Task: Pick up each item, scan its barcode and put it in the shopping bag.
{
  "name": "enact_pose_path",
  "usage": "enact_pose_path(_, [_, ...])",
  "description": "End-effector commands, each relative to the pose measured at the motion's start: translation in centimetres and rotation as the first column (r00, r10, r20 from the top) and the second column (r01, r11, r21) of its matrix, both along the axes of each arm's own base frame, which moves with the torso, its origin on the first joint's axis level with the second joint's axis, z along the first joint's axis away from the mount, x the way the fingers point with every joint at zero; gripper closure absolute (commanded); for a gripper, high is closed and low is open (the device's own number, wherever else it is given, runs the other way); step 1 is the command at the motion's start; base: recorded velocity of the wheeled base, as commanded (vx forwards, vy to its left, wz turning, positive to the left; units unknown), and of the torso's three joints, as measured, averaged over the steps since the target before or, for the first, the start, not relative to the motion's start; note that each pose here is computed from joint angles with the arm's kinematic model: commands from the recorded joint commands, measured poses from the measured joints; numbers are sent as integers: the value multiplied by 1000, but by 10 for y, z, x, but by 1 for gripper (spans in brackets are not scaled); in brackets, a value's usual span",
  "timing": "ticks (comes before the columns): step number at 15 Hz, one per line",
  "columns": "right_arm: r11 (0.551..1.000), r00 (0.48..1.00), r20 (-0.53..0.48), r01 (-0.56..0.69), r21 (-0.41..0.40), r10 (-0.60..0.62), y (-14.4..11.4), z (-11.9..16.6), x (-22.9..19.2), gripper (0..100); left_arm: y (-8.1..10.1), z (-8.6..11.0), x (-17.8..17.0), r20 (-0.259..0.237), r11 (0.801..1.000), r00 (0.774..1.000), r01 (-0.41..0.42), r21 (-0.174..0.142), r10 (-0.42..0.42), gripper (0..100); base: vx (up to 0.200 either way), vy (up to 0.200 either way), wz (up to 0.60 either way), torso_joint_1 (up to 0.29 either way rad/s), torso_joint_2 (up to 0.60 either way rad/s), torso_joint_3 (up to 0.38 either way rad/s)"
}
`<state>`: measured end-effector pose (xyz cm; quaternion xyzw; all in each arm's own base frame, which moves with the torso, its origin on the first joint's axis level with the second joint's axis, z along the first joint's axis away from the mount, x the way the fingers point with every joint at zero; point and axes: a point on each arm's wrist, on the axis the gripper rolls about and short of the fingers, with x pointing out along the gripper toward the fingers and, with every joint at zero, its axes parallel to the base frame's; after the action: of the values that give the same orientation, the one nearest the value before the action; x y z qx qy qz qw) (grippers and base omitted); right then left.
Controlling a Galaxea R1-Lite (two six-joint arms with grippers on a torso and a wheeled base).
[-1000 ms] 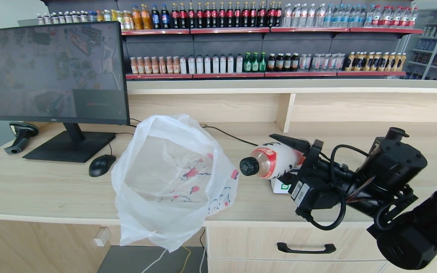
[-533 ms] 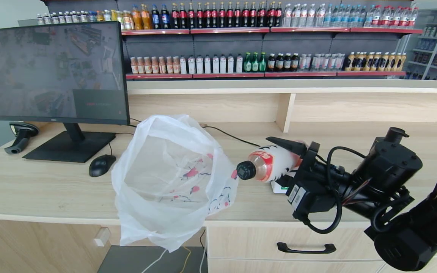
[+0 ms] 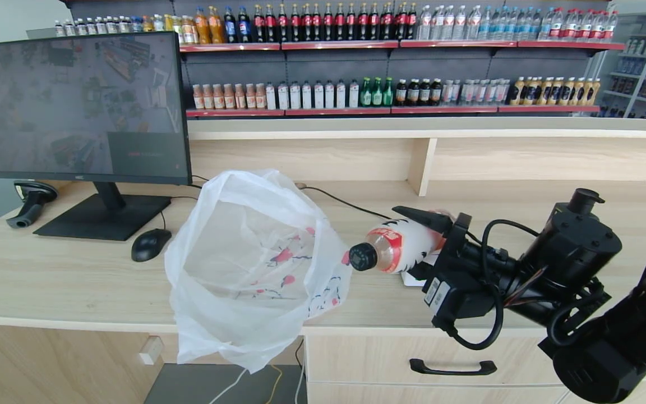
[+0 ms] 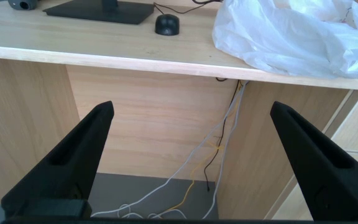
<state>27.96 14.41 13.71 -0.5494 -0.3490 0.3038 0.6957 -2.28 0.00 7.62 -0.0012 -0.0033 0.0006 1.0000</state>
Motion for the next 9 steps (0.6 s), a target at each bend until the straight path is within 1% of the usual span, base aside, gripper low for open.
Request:
enact_pose_path(1, [1000,1000,3,-12,3,12,3,1,-2,100,0,0,0,1,1000,1000,0,-1,0,0,0,0,0,0,0,0])
enact_pose_path(5, [999,999,-14,-31,10,31,8,0,-4,100,0,0,0,1,1000,1000,0,-1,0,0,0,0,0,0,0,0])
enact_pose_path(7, [998,998,-39,-50,29,52,12,0,-6,100,0,0,0,1,1000,1000,0,-1,0,0,0,0,0,0,0,0])
enact_pose_path(9, [994,992,-94,-77,75,84,18,1,-8,100,0,0,0,-2,1000,1000,0,1,0,0,0,0,0,0,0,0])
